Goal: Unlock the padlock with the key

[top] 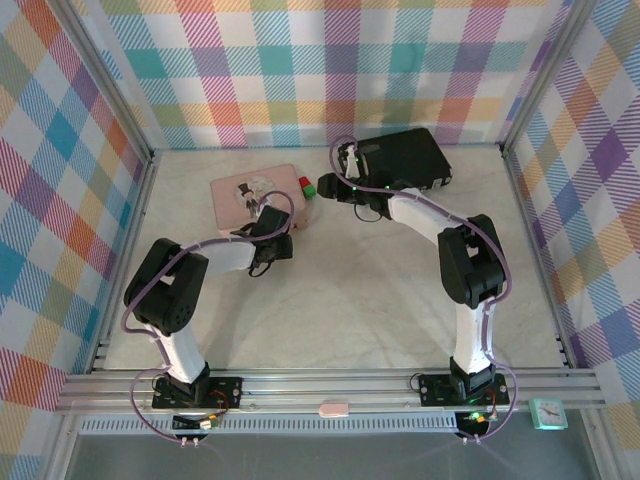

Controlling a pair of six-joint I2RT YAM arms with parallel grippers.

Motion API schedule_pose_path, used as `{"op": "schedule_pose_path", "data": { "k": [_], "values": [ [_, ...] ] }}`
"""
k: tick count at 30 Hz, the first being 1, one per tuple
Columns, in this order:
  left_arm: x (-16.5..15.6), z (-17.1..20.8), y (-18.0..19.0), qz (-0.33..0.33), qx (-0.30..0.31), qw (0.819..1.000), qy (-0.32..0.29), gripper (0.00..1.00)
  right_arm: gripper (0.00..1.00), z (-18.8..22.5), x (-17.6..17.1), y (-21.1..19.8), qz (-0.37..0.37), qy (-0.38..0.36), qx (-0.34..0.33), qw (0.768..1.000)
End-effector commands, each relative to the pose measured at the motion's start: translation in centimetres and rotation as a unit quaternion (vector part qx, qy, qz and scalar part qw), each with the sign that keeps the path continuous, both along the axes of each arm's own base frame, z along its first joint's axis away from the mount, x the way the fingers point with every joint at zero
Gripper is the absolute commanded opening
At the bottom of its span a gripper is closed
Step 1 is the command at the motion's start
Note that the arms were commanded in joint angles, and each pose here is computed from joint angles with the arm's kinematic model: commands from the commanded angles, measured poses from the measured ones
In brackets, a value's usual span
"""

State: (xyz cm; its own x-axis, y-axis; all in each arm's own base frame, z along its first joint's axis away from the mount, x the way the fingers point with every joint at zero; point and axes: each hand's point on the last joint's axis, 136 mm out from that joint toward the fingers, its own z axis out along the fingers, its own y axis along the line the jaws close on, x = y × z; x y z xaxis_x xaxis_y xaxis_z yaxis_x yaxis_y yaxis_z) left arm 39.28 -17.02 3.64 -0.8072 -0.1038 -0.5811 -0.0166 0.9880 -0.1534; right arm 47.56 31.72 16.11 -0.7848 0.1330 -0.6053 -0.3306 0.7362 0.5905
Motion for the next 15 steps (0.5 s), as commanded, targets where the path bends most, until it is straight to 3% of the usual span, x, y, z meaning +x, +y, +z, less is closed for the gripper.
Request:
{"op": "schedule_pose_path", "data": {
  "k": [1, 8, 15],
  "values": [
    [1.7, 2.9, 0.8, 0.086, -0.05, 0.993, -0.066, 0.24, 0.55, 1.7, -0.2, 1.2, 0.014, -0.009, 0.03, 0.999],
    [2.1, 4.3, 2.6, 0.187, -0.107, 0.97, -0.112, 0.24, 0.56, 1.9, -0.7, 0.9, 0.016, -0.011, 0.026, 0.999],
    [2.5, 3.9, 4.1, 0.248, -0.158, 0.949, -0.114, 0.24, 0.56, 2.4, -1.2, 0.9, 0.022, -0.013, 0.029, 0.999]
  ]
}}
